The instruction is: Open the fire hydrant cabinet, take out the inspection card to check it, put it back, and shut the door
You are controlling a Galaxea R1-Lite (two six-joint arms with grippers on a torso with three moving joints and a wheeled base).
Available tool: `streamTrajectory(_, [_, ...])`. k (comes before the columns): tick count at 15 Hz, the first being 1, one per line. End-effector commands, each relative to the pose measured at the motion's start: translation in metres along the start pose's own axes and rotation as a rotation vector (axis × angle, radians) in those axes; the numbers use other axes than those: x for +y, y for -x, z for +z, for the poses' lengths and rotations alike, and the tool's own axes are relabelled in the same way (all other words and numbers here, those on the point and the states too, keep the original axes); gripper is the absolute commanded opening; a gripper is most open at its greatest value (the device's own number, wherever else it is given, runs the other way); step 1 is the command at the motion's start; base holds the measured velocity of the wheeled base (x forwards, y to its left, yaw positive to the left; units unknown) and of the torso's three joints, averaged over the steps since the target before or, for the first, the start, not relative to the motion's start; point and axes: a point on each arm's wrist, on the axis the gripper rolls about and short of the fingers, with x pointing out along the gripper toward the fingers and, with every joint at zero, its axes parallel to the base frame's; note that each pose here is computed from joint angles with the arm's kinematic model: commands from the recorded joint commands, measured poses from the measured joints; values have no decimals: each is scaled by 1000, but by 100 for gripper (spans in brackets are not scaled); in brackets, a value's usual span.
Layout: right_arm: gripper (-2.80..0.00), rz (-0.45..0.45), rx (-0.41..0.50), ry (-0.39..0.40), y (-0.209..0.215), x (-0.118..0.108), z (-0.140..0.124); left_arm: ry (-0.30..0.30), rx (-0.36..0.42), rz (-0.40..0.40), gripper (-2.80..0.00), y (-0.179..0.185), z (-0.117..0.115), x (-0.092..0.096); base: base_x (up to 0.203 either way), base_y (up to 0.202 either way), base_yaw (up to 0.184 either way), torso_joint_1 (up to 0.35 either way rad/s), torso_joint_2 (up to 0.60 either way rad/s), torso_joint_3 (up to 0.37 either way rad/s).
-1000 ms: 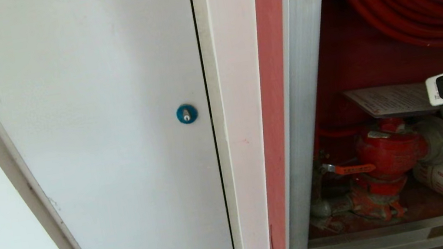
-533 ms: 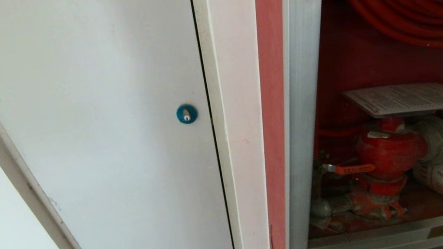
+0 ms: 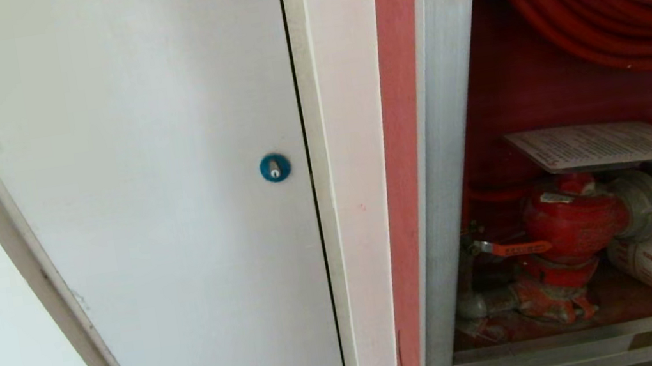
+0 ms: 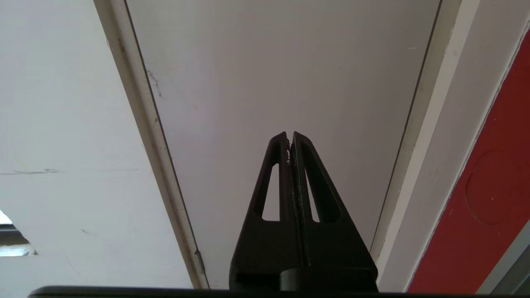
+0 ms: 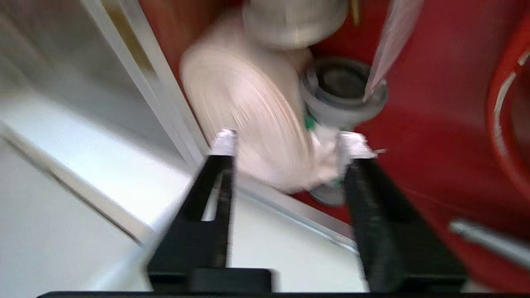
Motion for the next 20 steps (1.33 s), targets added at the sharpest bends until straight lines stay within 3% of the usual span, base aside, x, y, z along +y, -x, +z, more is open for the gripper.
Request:
streamTrajectory(1, [-280, 9, -110, -214, 11, 6, -1, 0, 24, 0, -280, -2, -6, 0, 0, 0, 0, 0, 0, 0])
streamTrajectory(5, [-280, 177, -280, -702, 10, 13, 2, 0, 24, 0, -280, -2, -6, 0, 0, 0, 0, 0, 0, 0])
streamTrajectory(9, [-280, 222, -379, -988, 34, 36, -7, 0, 24, 0, -280, -2, -6, 0, 0, 0, 0, 0, 0, 0])
streamTrajectory(11, [-280, 205, -434, -1054, 49, 49, -13, 0, 24, 0, -280, -2, -6, 0, 0, 0, 0, 0, 0, 0])
streamTrajectory(14, [-280, 149, -504, -1072, 69, 75, -24, 0, 24, 0, -280, -2, -6, 0, 0, 0, 0, 0, 0, 0])
streamTrajectory(20, [-280, -20, -614, -1134, 91, 151, -49, 0, 23, 0, -280, -1, -6, 0, 0, 0, 0, 0, 0, 0])
